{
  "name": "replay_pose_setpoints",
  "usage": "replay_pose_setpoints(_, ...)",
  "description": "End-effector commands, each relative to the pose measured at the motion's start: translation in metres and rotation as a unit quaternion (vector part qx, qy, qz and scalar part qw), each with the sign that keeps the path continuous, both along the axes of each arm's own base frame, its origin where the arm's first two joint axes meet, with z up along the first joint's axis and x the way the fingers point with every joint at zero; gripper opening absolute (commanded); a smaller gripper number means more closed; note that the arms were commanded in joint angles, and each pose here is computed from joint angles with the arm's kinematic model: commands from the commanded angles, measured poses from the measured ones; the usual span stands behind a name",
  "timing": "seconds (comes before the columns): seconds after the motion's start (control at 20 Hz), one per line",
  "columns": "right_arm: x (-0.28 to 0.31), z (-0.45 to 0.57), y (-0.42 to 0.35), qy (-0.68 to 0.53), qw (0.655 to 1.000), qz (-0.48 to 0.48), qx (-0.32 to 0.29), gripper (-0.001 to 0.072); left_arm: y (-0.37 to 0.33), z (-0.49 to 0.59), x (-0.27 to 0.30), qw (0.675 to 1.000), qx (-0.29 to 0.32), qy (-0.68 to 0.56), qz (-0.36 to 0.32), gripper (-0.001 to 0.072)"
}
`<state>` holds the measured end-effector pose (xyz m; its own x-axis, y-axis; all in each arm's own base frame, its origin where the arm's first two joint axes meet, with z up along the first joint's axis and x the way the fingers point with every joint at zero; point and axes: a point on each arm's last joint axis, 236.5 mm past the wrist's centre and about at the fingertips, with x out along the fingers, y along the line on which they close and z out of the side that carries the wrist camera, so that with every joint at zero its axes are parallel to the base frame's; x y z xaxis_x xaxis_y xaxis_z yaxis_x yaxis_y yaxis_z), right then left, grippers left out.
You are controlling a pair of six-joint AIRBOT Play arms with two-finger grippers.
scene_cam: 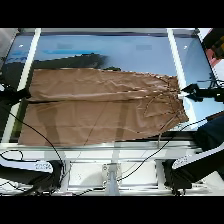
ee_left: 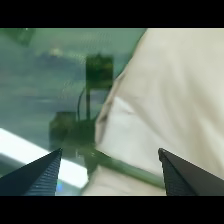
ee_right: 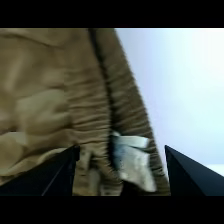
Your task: Fold the clothes and pants, and hang the long-sleeved shirts on hangers.
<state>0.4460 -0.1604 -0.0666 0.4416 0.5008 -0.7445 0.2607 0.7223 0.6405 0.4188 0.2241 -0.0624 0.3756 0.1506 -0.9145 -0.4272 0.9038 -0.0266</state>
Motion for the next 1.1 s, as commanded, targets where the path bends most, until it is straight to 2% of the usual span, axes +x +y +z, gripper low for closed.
replay_pose_setpoints(0.0, -0.006, 0.054, -0.006, -0.012, 1.000, 0.013, -0.005, 0.0618, 0.007, 0.053, -0.005, 0.999, 0.042, -0.029, -0.007, 0.0704)
replay_pose_setpoints(0.1, -0.021, 0.088, -0.017, -0.016, 0.999, 0.022, -0.034, 0.0608, 0.011, 0.090, -0.027, 0.996, 0.080, -0.019, -0.014, 0.0702)
replay_pose_setpoints(0.15, -0.030, 0.107, -0.023, -0.022, 0.998, 0.023, -0.051, 0.0580, 0.015, 0.108, -0.044, 0.995, 0.103, -0.004, -0.015, 0.0689)
replay_pose_setpoints(0.25, -0.047, 0.144, -0.037, -0.042, 0.995, 0.007, -0.091, 0.0557, 0.020, 0.143, -0.073, 0.993, 0.120, -0.008, 0.005, 0.0508)
replay_pose_setpoints(0.45, -0.083, 0.211, -0.064, -0.084, 0.983, -0.081, -0.143, 0.0554, 0.030, 0.191, -0.122, 0.987, 0.121, -0.070, 0.075, 0.0502)
replay_pose_setpoints(0.55, -0.103, 0.225, -0.067, -0.098, 0.976, -0.122, -0.151, 0.0554, 0.022, 0.196, -0.135, 0.982, 0.077, -0.129, 0.116, 0.0472)
replay_pose_setpoints(0.65, -0.123, 0.210, -0.058, -0.085, 0.977, -0.145, -0.135, 0.0554, 0.011, 0.177, -0.147, 0.979, 0.035, -0.143, 0.143, 0.0473)
replay_pose_setpoints(0.85, -0.160, 0.136, -0.011, -0.008, 0.986, -0.148, -0.070, 0.0554, -0.018, 0.099, -0.175, 0.985, -0.026, -0.069, 0.155, 0.0493)
replay_pose_setpoints(0.95, -0.188, 0.102, 0.003, 0.045, 0.985, -0.150, -0.071, 0.0554, -0.027, 0.084, -0.175, 0.981, -0.053, -0.071, 0.174, 0.0493)
replay_pose_setpoints(1.05, -0.206, 0.082, 0.016, 0.063, 0.982, -0.160, -0.081, 0.0554, -0.024, 0.085, -0.170, 0.979, -0.050, -0.086, 0.177, 0.0493)
